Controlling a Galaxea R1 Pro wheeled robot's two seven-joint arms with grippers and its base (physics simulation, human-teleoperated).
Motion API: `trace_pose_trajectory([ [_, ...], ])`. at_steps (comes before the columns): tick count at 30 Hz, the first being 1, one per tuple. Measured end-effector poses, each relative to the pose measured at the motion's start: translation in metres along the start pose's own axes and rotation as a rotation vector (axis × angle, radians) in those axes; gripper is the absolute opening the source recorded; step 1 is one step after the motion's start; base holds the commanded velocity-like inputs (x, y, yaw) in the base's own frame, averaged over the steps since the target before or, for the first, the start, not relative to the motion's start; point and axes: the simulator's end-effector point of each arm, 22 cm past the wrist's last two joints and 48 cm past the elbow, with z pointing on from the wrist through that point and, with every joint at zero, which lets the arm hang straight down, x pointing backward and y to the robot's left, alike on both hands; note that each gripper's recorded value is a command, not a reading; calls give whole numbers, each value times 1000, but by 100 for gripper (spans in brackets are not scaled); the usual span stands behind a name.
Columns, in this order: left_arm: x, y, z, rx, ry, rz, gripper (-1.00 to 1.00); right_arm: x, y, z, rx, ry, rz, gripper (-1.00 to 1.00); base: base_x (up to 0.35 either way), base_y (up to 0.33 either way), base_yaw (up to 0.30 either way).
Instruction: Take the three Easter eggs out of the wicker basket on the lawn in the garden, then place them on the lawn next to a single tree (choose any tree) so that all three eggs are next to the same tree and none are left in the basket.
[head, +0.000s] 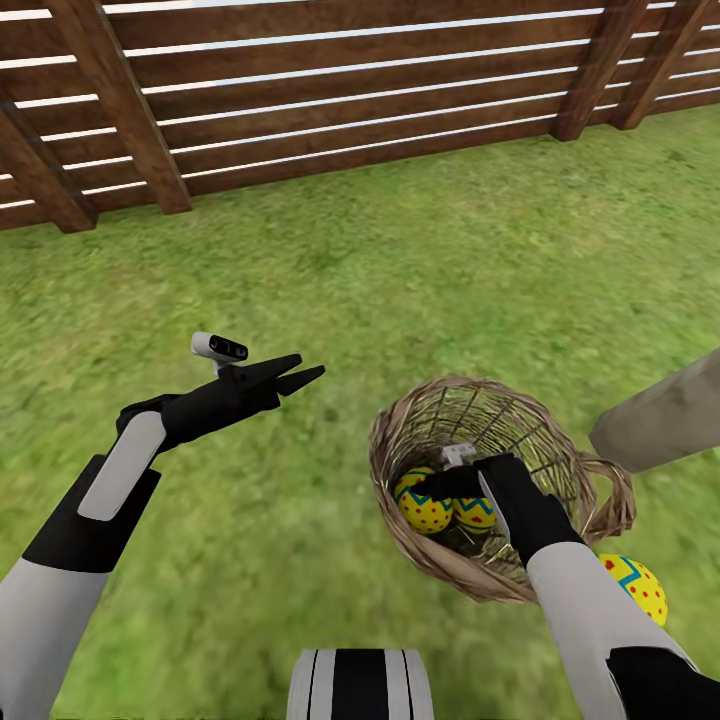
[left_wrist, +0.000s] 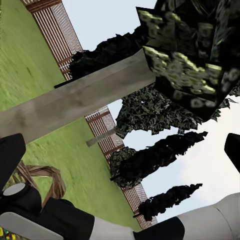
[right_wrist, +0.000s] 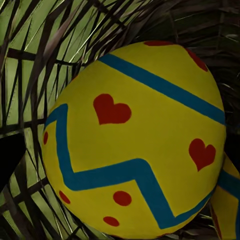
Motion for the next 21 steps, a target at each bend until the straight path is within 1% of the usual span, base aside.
trace_pose_trajectory([
  [3,0,0,0,1,0,0,100,0,0,0,-2,0,0,100,0,0,0],
  [9,4,15,-4,-9,-3,-23,100,9,-2,12,-6,15,5,100,0,0,0],
  [16,4,15,-3,-8,-2,-24,100,3,-3,10,-1,-3,-4,100,0,0,0],
  [21,7,25,-6,-14,-4,-39,100,10,-5,18,-4,11,1,100,0,0,0],
])
